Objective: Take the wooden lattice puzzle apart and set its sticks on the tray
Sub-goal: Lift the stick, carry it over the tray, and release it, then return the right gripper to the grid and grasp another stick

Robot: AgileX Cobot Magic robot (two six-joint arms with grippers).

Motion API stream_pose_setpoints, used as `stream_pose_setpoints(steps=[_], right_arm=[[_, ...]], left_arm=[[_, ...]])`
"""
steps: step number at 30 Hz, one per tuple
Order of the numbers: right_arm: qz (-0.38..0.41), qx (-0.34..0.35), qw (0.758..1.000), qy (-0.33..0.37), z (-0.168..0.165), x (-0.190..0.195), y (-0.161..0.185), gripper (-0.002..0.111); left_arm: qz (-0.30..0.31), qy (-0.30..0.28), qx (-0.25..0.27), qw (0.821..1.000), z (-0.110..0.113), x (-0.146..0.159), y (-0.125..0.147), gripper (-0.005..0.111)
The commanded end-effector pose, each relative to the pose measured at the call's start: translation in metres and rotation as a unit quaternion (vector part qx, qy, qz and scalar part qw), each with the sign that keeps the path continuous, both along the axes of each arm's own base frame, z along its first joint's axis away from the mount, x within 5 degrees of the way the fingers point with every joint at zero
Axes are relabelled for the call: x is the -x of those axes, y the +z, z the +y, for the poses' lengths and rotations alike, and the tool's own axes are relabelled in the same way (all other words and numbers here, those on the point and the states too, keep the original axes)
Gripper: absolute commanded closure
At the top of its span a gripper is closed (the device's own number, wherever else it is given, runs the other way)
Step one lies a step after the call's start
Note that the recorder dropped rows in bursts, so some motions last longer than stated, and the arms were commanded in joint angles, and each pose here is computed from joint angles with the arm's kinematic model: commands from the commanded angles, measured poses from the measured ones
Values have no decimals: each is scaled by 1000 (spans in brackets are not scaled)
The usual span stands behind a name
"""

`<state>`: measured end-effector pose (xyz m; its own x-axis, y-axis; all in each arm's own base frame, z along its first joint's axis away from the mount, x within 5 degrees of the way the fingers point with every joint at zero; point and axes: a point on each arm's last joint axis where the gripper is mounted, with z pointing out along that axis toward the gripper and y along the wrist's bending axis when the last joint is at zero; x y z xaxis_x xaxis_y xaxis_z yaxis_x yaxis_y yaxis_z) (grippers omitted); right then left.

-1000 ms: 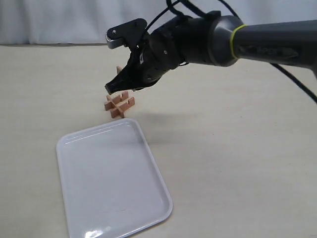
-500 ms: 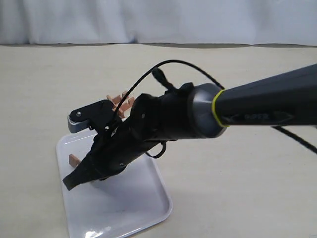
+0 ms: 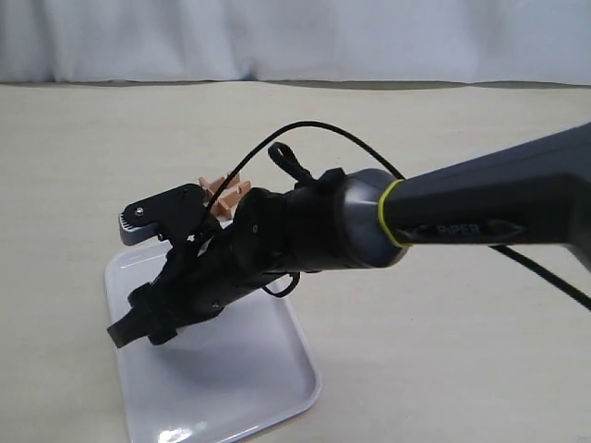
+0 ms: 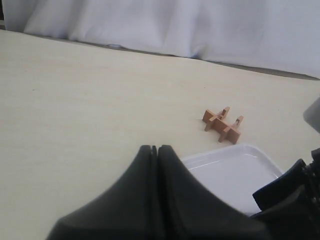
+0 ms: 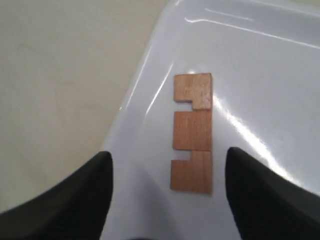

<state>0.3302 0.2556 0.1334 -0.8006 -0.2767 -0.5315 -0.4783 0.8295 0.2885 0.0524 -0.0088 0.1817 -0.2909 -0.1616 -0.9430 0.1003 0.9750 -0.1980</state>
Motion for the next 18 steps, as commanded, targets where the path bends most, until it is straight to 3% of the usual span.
stream_pose_setpoints(steps=[1,5,11,18], right_arm=[[-56,3,997,51,-1,0,45,46],[-125,8,990,57,-8,1,92,47],[-181,69,981,31,-24,-8,122,73],[-114,129,984,-44,-51,-44,92,62]], left_arm=[[-6,1,4,1000,0,0,0,107],[-6,1,4,1000,0,0,0,107],[-6,1,4,1000,0,0,0,107],[-6,1,4,1000,0,0,0,107]])
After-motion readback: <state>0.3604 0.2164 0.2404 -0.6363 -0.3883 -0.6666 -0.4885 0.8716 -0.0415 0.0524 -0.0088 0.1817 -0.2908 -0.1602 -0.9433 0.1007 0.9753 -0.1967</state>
